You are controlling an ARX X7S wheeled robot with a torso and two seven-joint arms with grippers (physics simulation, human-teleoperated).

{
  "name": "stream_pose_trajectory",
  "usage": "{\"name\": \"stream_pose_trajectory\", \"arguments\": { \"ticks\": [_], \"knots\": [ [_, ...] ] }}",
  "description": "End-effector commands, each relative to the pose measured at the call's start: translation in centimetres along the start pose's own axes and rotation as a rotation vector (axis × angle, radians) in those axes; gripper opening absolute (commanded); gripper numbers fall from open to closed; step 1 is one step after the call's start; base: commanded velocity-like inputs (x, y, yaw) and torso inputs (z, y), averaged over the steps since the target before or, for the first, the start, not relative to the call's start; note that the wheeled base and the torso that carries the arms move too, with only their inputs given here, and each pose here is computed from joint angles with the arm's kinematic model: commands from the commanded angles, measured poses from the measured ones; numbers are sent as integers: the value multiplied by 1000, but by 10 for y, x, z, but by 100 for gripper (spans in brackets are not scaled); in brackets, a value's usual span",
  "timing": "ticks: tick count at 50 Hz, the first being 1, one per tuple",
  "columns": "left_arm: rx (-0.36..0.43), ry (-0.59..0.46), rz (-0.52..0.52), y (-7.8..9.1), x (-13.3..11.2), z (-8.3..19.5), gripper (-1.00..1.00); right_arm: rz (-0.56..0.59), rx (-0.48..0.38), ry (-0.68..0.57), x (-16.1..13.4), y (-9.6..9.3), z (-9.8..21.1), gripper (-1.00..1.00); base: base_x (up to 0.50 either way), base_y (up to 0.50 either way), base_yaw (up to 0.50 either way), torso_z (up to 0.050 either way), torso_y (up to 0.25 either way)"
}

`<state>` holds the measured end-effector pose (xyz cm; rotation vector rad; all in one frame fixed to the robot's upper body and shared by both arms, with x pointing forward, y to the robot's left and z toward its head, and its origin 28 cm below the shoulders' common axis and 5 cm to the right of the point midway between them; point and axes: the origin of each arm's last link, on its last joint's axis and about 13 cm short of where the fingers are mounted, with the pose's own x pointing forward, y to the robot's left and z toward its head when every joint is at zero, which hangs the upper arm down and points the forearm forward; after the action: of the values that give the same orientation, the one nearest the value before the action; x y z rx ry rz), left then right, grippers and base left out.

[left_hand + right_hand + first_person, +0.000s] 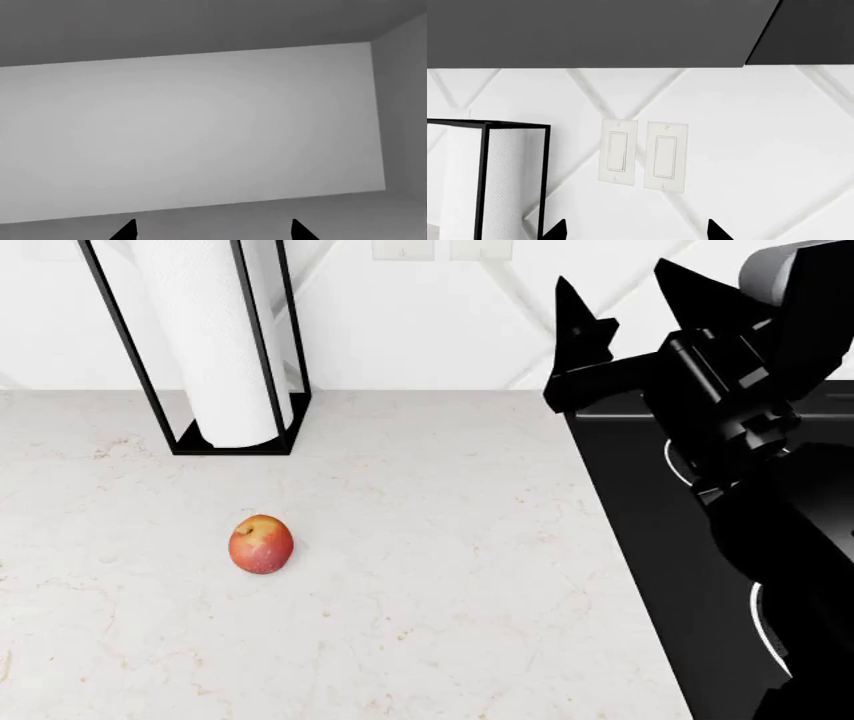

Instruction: Pick the brussel sprout, peach from the counter and place them in the cabinet. Then close the cabinet.

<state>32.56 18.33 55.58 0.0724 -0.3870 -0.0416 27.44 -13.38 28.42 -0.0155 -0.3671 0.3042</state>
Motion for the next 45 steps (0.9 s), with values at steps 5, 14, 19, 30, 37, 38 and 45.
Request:
{"name": "stream_pose_trajectory", "arguments": {
  "ticks": [5,14,19,30,37,38,45],
  "knots": [
    [43,-87,-40,-1,0,10,100,2,2,-2,1,1,0,100,0,0,0,0,0],
    [101,-192,-84,-3,-5,26,100,11,4,-7,2,5,2,100,0,0,0,0,0],
    [124,-244,-108,-4,-18,31,100,15,4,-5,3,7,1,100,0,0,0,0,0],
    [157,-320,-162,-3,-41,32,100,20,3,-1,4,8,0,100,0,0,0,0,0],
    [177,-344,-233,-6,-55,29,100,23,2,3,4,9,-1,100,0,0,0,0,0],
    [185,-350,-248,-7,-58,29,100,23,2,3,4,9,-1,100,0,0,0,0,0],
    [235,-368,-319,-12,-72,21,100,23,0,5,4,9,-1,100,0,0,0,0,0]
  ]
}}
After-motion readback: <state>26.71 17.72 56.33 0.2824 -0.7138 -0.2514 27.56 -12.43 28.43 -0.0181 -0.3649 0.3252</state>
